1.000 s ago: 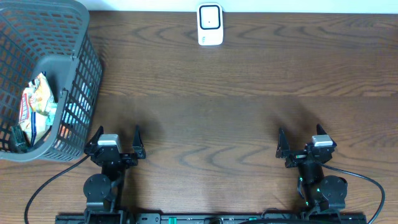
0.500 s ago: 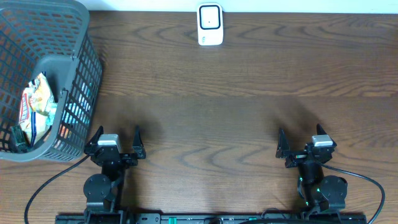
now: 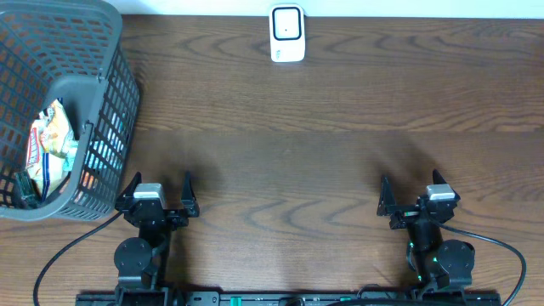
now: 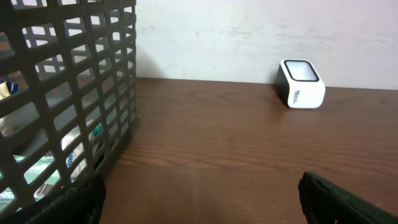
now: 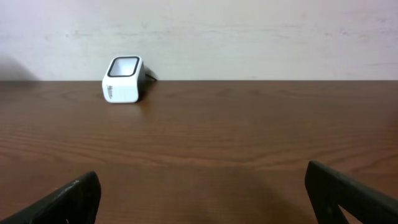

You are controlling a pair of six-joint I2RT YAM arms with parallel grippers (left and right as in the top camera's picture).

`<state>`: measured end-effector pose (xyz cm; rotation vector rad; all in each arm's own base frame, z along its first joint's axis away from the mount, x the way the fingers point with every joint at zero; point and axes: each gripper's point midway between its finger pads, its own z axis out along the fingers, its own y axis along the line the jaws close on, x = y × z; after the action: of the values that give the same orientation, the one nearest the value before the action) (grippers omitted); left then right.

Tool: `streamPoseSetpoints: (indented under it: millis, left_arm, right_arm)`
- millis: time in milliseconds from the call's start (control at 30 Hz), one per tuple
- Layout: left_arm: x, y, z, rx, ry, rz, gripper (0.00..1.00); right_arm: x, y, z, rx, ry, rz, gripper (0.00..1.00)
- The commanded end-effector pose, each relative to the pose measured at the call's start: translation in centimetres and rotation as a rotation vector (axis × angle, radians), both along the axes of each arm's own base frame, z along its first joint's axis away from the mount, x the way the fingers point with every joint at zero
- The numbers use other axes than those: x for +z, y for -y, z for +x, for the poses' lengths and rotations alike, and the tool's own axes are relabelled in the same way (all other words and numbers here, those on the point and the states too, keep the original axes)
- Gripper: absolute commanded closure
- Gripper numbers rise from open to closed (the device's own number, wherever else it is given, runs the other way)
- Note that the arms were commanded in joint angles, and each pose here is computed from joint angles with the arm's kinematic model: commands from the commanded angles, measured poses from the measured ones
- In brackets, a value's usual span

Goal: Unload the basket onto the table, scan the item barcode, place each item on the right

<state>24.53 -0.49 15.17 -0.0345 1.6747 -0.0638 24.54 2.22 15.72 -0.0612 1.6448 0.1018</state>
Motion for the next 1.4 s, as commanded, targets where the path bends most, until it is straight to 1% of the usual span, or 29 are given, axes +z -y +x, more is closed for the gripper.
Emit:
streamPoseSetpoints:
  millis: [0, 33, 133, 167, 233, 333, 400, 467, 533, 567, 633, 733, 800, 933, 1000, 1033, 1133, 1233, 1300, 1367]
  left_arm:
    - [-1.4, -0.2, -0.1, 0.005, -0.048, 0.015, 0.02]
    - [-1.4, -0.2, -0.1, 0.005, -0.048, 0.015, 0.02]
    - [-1.2, -0.6, -0.1, 0.022, -0.039, 0.09, 0.02]
    - [-0.8, -0.3, 0.0, 0.006, -0.02, 0.082, 0.02]
    - [0.0, 1.3, 0.0, -0.086, 0.015, 0.06, 0.03]
    - [-0.3, 1.6, -0.1, -0.099, 0.002, 0.059, 0.02]
    - [0.6, 2.3, -0.1, -0.14, 0.039, 0.039, 0.02]
    - [2.3, 4.7, -0.6, -0.278, 0.101, -0.031, 0.02]
    - [5.2, 7.1, -1.7, -0.428, 0.219, -0.031, 0.02]
    - [6.7, 7.4, -2.2, -0.456, 0.278, -0.046, 0.02]
    - [9.5, 7.3, -2.8, -0.459, 0.377, -0.091, 0.03]
    - [13.2, 7.1, -4.1, -0.457, 0.501, -0.1, 0.02]
    - [15.4, 6.5, -4.6, -0.429, 0.537, -0.134, 0.02]
    - [19.5, 6.4, -5.4, -0.429, 0.571, -0.13, 0.02]
    - [21.1, 6.4, -5.0, -0.425, 0.53, -0.138, 0.02]
    - [21.7, 6.4, -4.5, -0.421, 0.484, -0.147, 0.02]
    - [22.7, 6.5, -2.3, -0.401, 0.289, -0.151, 0.03]
    - [23.2, 6.5, 0.0, -0.388, 0.067, -0.058, 0.03]
    - [23.8, 6.5, 1.0, -0.398, -0.052, 0.024, 0.03]
    - [25.0, 6.7, 1.8, -0.429, -0.13, 0.096, 0.03]
  right_arm:
    - [-0.2, 0.3, 0.0, -0.017, -0.007, 0.013, 0.01]
    - [-0.2, 0.3, 0.0, -0.017, -0.007, 0.013, 0.01]
    - [-0.2, 0.3, 0.0, -0.017, -0.007, 0.013, 0.01]
    - [-0.2, 0.3, 0.0, -0.017, -0.007, 0.013, 0.01]
    - [-0.2, 0.3, 0.0, -0.017, -0.007, 0.013, 0.01]
    - [-0.2, 0.3, 0.0, -0.017, -0.007, 0.013, 0.01]
    - [-0.2, 0.3, 0.0, -0.017, -0.007, 0.013, 0.01]
    - [-0.2, 0.3, 0.0, -0.017, -0.007, 0.013, 0.01]
    - [-0.2, 0.3, 0.0, -0.017, -0.007, 0.013, 0.01]
    - [-0.2, 0.3, 0.0, -0.017, -0.007, 0.013, 0.01]
    - [-0.2, 0.3, 0.0, -0.017, -0.007, 0.013, 0.01]
    - [-0.2, 0.3, 0.0, -0.017, -0.007, 0.013, 0.01]
    - [-0.2, 0.3, 0.0, -0.017, -0.007, 0.013, 0.01]
    - [-0.2, 0.3, 0.0, -0.017, -0.007, 0.013, 0.01]
    - [-0.2, 0.3, 0.0, -0.017, -0.007, 0.013, 0.01]
    - [-0.2, 0.3, 0.0, -0.017, -0.007, 0.013, 0.01]
    - [-0.2, 0.3, 0.0, -0.017, -0.007, 0.013, 0.01]
    - [-0.2, 0.3, 0.0, -0.017, -0.007, 0.013, 0.01]
    - [-0.2, 0.3, 0.0, -0.017, -0.007, 0.013, 0.01]
    - [-0.2, 0.3, 0.0, -0.017, -0.007, 0.013, 0.01]
